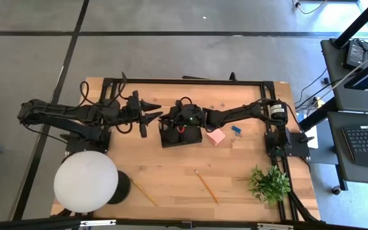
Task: Pick and place office supplies into organizer
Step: Put the black pen into the desk organizer
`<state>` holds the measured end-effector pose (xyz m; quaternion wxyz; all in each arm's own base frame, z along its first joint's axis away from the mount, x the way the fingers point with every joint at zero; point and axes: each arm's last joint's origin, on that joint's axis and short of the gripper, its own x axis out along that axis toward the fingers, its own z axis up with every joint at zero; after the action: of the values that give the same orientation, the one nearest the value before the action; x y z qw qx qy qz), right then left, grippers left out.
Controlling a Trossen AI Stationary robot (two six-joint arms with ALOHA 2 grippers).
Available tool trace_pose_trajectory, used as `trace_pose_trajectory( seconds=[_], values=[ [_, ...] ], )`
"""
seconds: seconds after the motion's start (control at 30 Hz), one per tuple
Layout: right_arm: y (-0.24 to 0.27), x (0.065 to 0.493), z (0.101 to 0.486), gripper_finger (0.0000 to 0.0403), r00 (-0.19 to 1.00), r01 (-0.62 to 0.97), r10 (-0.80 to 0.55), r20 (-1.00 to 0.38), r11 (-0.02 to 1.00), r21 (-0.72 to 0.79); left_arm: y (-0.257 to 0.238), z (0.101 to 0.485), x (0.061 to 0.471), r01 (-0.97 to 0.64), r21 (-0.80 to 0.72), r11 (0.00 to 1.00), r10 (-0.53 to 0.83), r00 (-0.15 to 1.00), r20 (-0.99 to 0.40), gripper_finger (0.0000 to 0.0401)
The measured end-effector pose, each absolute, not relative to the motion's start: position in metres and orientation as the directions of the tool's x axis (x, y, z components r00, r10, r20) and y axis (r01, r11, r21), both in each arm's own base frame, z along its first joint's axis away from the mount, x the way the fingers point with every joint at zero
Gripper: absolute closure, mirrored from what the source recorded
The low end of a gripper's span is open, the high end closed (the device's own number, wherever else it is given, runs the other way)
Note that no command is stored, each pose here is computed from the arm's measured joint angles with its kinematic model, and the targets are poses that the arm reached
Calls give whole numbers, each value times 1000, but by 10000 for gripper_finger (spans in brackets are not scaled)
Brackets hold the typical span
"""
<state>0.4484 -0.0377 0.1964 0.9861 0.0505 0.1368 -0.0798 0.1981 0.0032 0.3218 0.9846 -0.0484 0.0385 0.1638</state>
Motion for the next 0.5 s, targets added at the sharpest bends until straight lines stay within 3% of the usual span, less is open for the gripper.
trace_pose_trajectory(
  seconds=[0.5],
  values=[
    [-38,448,194,338,943,173,-143,-301,982,73,3,316,197,-330,-63,942,319,937,-145,281]
  ],
)
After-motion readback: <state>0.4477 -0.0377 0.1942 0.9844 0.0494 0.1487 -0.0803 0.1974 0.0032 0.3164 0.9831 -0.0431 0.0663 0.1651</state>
